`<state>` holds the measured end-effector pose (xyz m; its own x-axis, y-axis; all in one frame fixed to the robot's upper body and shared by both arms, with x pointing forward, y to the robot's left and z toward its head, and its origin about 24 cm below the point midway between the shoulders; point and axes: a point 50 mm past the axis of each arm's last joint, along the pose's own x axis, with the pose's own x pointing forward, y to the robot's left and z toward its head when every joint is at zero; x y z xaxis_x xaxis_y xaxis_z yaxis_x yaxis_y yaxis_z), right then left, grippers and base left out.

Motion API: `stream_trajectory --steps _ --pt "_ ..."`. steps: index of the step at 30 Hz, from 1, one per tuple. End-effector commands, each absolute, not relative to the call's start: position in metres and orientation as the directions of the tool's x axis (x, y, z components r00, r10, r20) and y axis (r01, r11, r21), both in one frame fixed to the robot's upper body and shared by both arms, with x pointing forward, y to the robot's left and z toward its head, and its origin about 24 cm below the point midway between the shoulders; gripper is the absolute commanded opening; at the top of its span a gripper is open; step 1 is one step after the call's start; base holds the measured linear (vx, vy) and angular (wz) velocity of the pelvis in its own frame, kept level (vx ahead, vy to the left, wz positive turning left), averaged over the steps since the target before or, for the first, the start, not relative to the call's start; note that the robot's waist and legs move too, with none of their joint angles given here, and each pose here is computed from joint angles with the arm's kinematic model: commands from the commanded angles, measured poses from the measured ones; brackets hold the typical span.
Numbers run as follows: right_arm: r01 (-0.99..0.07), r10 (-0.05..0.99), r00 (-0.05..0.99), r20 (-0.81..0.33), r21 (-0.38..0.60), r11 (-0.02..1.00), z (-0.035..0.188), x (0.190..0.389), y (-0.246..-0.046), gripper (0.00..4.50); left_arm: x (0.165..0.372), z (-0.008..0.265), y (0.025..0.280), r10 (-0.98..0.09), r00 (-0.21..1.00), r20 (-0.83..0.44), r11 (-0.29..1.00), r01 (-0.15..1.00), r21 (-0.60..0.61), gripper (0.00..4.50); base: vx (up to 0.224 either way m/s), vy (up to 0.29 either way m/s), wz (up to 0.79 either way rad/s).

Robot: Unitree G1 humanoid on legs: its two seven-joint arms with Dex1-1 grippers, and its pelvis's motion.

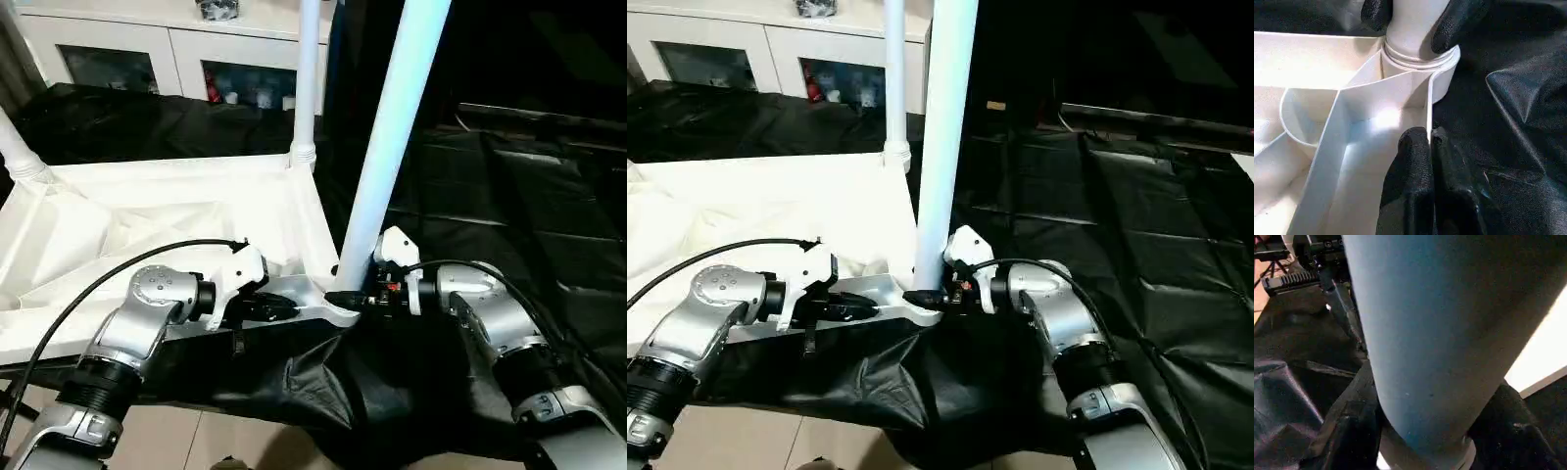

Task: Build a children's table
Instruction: Rotate leg to tighten

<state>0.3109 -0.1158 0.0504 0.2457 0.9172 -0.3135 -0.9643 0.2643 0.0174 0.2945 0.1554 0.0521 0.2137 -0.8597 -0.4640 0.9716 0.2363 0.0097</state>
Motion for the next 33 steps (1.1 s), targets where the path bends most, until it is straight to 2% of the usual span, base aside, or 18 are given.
stream_trajectory --steps 1,6,13,15,18,19,21,24,26,28,32,33 --pt "-0.954 0.915 0.248 -0.317 0.082 0.287 0.037 0.305 -0.109 1.98 0.302 0.063 0.145 -0.878 0.275 -0.392 0.276 0.96 0.054 0.0 0.0 0.0 0.0" --pt "-0.833 0.817 0.491 -0.302 0.112 0.542 0.023 0.319 -0.096 1.98 0.32 0.062 0.12 -0.83 0.427 -0.358 0.424 0.901 0.09 0.0 0.0 0.0 0.0" --pt "-0.663 0.654 0.673 -0.344 0.11 0.74 0.017 0.329 -0.062 1.98 0.338 0.066 0.079 -0.766 0.551 -0.331 0.552 0.828 0.102 0.0 0.0 0.0 0.0" --pt "-0.661 0.663 0.674 -0.325 0.136 0.738 0.02 0.33 -0.045 1.98 0.338 0.066 0.07 -0.771 0.543 -0.332 0.536 0.836 0.12 0.0 0.0 0.0 0.0" --pt "-0.674 0.687 0.659 -0.305 0.166 0.72 0.022 0.329 -0.04 1.98 0.335 0.066 0.07 -0.786 0.519 -0.335 0.509 0.852 0.127 0.0 0.0 0.0 0.0" --pt "-0.676 0.697 0.652 -0.297 0.189 0.713 0.023 0.329 -0.038 2.33 0.334 0.065 0.07 -0.789 0.514 -0.337 0.501 0.855 0.131 0.0 0.0 0.0 0.0" --pt "-0.682 0.716 0.635 -0.29 0.224 0.696 0.023 0.328 -0.038 2.68 0.332 0.063 0.074 -0.792 0.505 -0.344 0.489 0.861 0.137 0.0 0.0 0.0 0.0" --pt "-0.728 0.747 0.595 -0.296 0.195 0.657 0.025 0.327 -0.045 2.74 0.328 0.06 0.086 -0.804 0.482 -0.348 0.465 0.875 0.135 0.0 0.0 0.0 0.0" --pt "-0.734 0.746 0.595 -0.297 0.176 0.656 0.025 0.327 -0.047 3.08 0.327 0.06 0.088 -0.811 0.473 -0.345 0.454 0.88 0.139 0.0 0.0 0.0 0.0" --pt "-0.767 0.764 0.574 -0.295 0.133 0.628 0.028 0.329 -0.06 3.15 0.323 0.059 0.096 -0.833 0.43 -0.348 0.408 0.902 0.139 0.0 0.0 0.0 0.0" --pt "-0.842 0.822 0.487 -0.295 0.092 0.531 0.031 0.325 -0.073 3.15 0.317 0.061 0.105 -0.859 0.37 -0.353 0.352 0.929 0.116 0.0 0.0 0.0 0.0" --pt "-0.876 0.852 0.432 -0.295 0.087 0.474 0.034 0.323 -0.079 3.15 0.314 0.062 0.111 -0.873 0.339 -0.351 0.327 0.94 0.097 0.0 0.0 0.0 0.0"
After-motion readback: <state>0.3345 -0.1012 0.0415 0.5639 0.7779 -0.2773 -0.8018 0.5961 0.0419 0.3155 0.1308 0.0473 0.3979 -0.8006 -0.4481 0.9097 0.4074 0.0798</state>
